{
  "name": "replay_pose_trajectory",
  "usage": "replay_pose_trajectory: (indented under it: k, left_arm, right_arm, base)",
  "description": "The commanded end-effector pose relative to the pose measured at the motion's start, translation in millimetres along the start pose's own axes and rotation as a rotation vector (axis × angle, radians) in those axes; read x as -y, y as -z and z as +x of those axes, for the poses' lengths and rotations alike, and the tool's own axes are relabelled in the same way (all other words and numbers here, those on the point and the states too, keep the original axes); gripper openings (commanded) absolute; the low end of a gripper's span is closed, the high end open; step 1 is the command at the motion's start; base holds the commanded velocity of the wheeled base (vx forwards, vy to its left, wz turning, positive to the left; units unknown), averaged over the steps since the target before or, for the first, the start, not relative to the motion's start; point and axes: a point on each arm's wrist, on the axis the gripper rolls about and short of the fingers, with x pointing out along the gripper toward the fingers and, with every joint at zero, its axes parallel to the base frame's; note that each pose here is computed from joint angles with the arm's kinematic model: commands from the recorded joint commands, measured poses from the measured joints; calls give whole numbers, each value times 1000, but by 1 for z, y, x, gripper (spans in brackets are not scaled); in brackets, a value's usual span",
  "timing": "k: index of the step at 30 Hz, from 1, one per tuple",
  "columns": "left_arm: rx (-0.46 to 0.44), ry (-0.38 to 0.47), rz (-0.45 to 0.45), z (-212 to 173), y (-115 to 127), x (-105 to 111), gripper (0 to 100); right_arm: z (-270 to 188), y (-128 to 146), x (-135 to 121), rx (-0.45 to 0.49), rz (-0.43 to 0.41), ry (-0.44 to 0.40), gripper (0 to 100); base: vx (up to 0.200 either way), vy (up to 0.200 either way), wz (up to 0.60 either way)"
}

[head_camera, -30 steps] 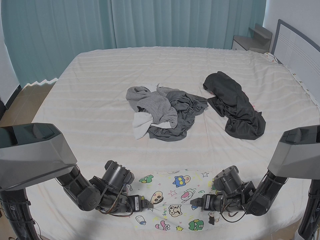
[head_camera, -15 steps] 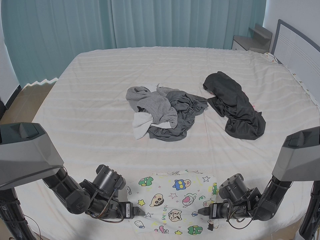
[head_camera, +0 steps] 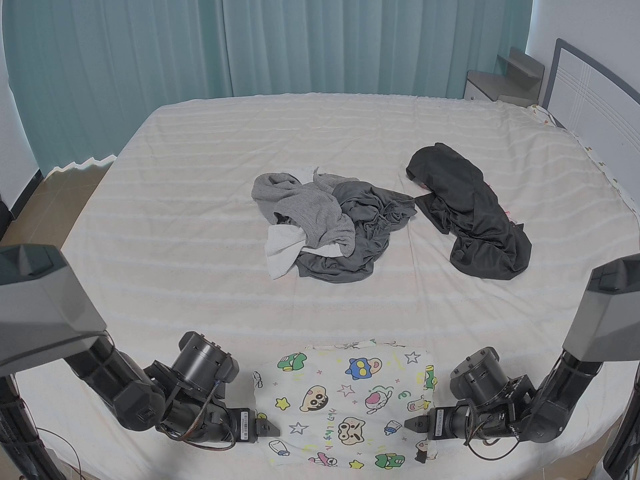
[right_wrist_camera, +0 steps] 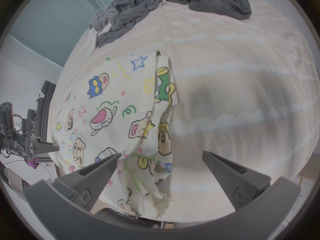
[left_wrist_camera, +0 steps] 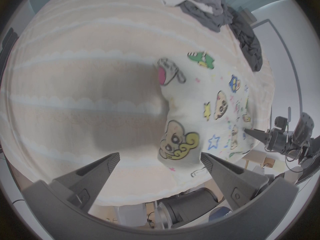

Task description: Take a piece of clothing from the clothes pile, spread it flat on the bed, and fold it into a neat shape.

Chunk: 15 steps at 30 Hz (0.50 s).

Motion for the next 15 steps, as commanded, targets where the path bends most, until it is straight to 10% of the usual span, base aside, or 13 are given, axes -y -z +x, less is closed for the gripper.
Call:
replay_pose_trajectory:
  k: [1,8,15]
  left_arm:
    - [175,94,-33,-54,-6,-4,100]
    - [534,234,-124,-147,13,-11,100]
    - [939,194,-169,-209,60,-27,100]
  right_arm:
    - [-48,-12,6,151,48,-61,100]
    - [-136,-19,23,510,118,-132,100]
    - [-189,15,59,756,78,13,100]
  base:
    - [0,0,0]
    - [0,0,0]
    - [0,0,0]
